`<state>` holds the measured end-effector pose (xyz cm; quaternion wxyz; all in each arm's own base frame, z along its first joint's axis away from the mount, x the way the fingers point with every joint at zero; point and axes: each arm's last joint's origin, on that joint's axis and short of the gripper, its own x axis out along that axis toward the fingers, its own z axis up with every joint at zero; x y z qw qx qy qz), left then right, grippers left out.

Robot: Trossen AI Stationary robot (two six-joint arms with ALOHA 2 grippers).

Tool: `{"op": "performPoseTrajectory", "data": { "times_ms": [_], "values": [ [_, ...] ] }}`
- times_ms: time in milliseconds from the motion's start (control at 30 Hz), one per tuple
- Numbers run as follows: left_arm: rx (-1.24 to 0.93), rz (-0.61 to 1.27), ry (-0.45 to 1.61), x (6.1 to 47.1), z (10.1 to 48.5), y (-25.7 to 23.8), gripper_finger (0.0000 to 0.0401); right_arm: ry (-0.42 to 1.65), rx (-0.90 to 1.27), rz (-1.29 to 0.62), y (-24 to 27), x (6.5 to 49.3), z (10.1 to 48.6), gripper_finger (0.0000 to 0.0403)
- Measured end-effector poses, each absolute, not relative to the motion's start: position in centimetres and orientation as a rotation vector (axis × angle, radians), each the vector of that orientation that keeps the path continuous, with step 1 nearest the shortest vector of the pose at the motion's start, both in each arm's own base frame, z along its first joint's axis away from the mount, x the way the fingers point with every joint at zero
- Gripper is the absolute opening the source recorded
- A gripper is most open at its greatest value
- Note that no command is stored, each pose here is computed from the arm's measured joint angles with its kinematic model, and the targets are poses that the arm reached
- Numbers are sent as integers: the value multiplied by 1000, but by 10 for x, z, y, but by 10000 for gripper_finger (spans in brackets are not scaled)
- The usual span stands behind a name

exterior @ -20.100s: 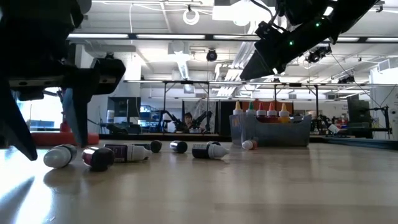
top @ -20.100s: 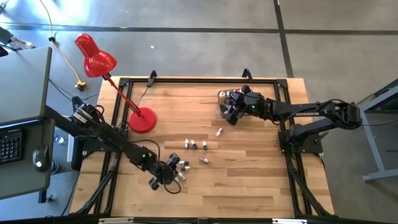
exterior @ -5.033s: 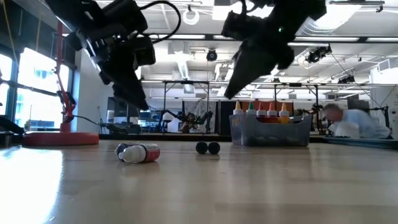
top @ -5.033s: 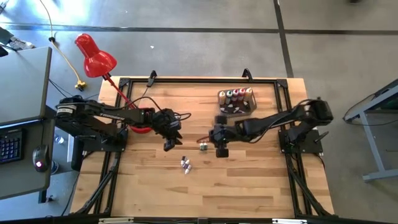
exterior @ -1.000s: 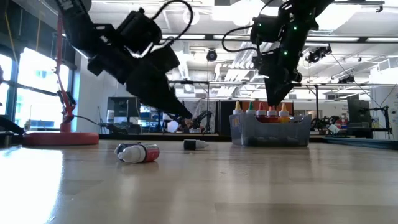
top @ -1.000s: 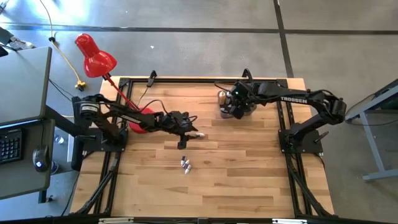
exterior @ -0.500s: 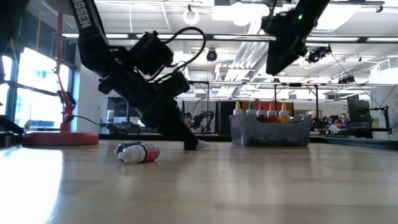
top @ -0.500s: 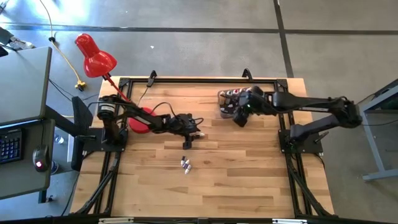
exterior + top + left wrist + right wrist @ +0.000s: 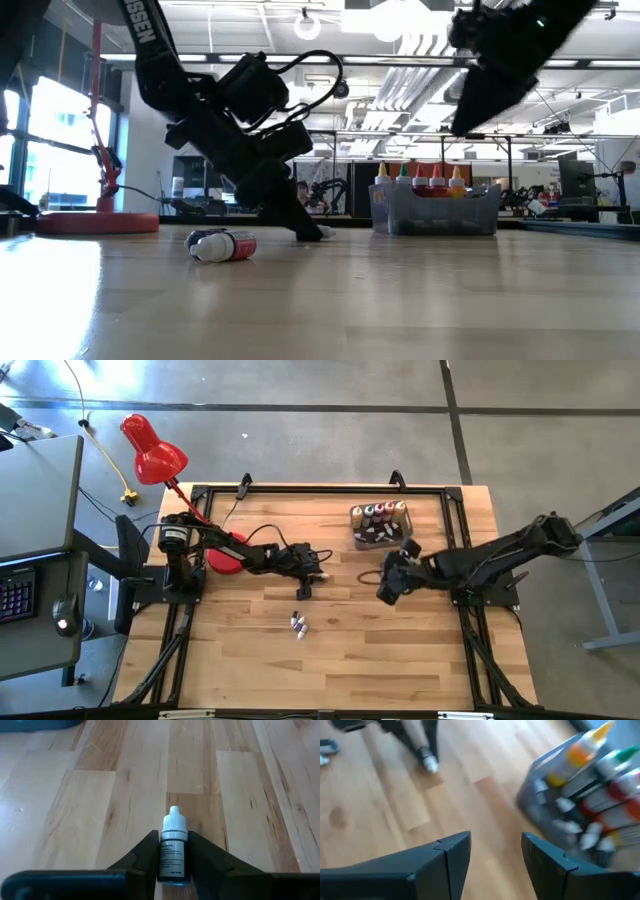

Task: Pick & Place food coloring
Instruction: Put the small green food coloring bottle into the bin

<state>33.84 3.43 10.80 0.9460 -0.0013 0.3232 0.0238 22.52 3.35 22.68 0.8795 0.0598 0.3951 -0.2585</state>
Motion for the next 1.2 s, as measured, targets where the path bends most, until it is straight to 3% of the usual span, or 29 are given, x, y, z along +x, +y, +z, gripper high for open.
{"op": "performPoseTrajectory", "data": {
  "times_ms": [133,333,633,800,1200],
  "values": [
    [-31,59,655,341,110,35,70,844,134,-497,43,216,203,170],
    [-44,73,588,359,128,37,72,895,207,-470,42,209,201,170],
    [146,130,332,413,214,48,73,955,388,-334,72,192,205,171],
    [158,131,337,437,247,62,74,967,457,-305,91,184,203,172],
    [26,335,454,466,200,121,75,930,422,-242,123,163,204,172]
  ]
}}
